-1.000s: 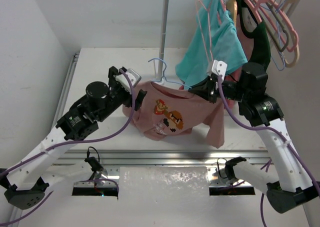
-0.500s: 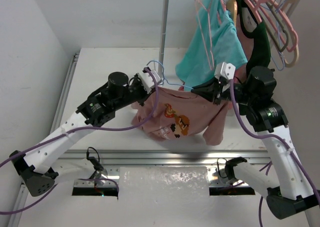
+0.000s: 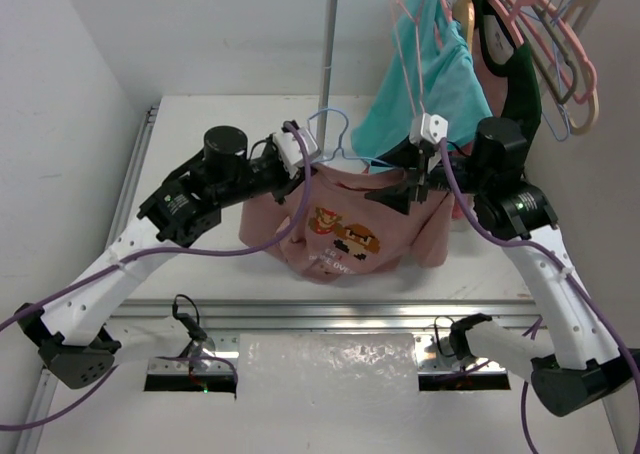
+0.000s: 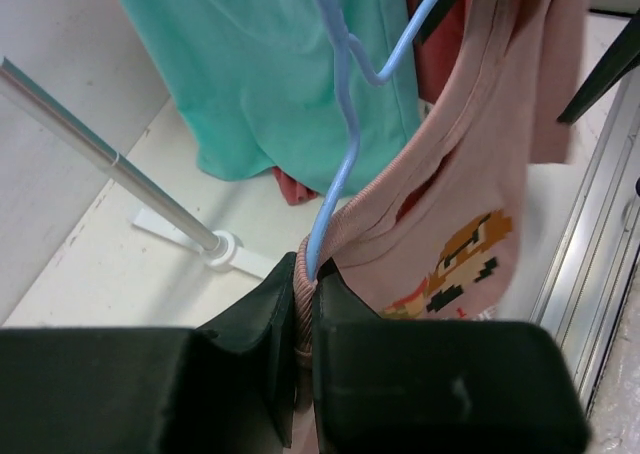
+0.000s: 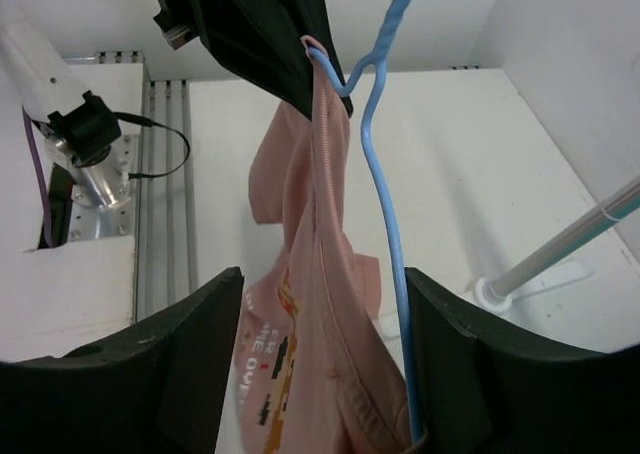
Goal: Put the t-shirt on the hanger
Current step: Place the hanger at the clothesline.
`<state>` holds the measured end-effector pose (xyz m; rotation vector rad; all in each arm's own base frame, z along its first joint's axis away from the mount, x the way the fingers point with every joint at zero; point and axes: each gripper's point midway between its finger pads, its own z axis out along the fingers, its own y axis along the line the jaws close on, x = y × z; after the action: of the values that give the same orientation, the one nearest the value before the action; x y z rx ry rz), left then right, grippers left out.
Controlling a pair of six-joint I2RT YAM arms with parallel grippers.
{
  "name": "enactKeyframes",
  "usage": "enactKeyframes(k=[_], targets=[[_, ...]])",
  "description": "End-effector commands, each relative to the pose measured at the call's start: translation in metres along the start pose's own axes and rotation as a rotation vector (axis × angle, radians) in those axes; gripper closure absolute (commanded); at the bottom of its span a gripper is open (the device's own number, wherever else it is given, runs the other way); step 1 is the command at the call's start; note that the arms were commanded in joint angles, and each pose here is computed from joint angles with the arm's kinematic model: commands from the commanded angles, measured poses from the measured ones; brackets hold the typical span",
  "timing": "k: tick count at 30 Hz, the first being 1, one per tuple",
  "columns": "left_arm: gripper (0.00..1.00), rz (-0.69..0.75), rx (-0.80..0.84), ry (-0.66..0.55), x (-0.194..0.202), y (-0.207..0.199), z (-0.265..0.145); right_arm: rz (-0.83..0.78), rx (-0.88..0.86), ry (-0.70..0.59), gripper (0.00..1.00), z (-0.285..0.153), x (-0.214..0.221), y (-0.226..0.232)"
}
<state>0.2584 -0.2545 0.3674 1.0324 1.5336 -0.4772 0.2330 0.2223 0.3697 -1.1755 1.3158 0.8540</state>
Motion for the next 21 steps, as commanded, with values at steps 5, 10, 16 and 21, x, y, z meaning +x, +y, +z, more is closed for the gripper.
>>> enactKeyframes(k=[5, 10, 16, 21], targets=[[1.00, 0.056, 0.073, -0.066, -0.031, -0.005, -0.002, -0.016, -0.040, -0.050, 0.54, 0.005, -0.027, 0.000], [1.00, 0.062, 0.120, -0.038, -0.025, -0.013, 0.000, 0.022, -0.092, -0.054, 0.71, 0.008, -0.028, 0.005], [1.00, 0.059, 0.096, -0.057, -0.031, -0.008, 0.001, 0.059, -0.083, -0.026, 0.62, 0.014, -0.015, 0.002], [1.00, 0.065, 0.088, -0.070, -0.037, -0.007, -0.003, 0.056, -0.114, 0.016, 0.39, 0.021, -0.005, 0.009]])
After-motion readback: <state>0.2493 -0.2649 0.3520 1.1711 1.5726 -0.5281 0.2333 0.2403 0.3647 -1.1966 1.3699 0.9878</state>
